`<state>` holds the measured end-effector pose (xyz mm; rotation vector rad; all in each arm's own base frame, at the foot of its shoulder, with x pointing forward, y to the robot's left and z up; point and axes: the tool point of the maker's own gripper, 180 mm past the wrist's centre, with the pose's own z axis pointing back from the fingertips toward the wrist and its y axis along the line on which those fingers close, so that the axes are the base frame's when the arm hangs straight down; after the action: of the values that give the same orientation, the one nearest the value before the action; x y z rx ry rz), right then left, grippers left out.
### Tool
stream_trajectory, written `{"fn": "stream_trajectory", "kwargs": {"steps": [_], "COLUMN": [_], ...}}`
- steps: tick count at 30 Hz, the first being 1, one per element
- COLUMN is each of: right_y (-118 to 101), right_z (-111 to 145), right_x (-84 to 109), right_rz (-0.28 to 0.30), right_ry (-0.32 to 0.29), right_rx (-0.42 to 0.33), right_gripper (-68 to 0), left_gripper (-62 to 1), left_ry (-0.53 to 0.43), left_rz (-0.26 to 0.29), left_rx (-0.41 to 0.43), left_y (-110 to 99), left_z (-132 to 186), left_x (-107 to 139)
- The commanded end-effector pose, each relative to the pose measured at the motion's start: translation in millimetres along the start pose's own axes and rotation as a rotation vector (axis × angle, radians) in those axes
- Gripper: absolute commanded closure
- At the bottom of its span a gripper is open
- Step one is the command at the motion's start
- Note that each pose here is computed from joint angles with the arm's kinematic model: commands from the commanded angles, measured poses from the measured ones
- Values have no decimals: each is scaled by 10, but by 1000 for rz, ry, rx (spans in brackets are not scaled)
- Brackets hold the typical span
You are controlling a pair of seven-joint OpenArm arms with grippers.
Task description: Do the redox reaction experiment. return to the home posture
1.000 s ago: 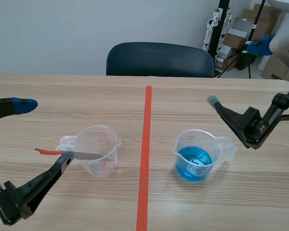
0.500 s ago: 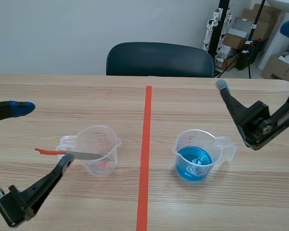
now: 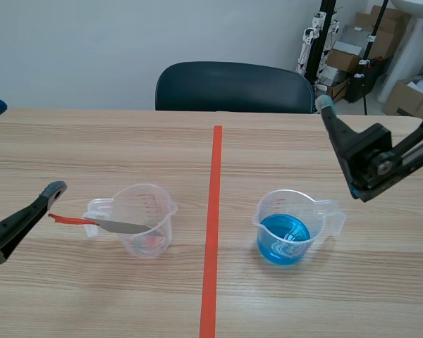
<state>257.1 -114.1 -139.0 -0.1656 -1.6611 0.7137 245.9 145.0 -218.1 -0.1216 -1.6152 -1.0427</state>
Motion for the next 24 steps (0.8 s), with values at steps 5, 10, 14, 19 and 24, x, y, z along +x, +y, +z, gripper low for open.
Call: {"fn": "stream_trajectory", "kwargs": {"steps": [5, 10, 14, 19, 24], "right_y": [-130, -168, -246, -247, -171], "right_z": [-36, -26, -7, 0, 6], "right_x": [150, 112, 35, -74, -150], "right_rz": [15, 18, 38, 63, 121], "right_ry": [-51, -29, 12, 72, 111], "right_rx": [-75, -108, -142, -128, -59], "right_gripper": [-679, -679, -679, -679, -679], "left_gripper": [-623, -623, -623, -623, -623], "left_ry": [-41, -39, -38, -38, -38], "left_rz": [-54, -43, -34, -29, -29], "left_rx": [-50, -45, -56, -61, -61], "left_y": [-117, -123, -144, -153, -153], "left_z": [-24, -26, -25, -25, -25], "left_x": [91, 86, 84, 85, 84]}}
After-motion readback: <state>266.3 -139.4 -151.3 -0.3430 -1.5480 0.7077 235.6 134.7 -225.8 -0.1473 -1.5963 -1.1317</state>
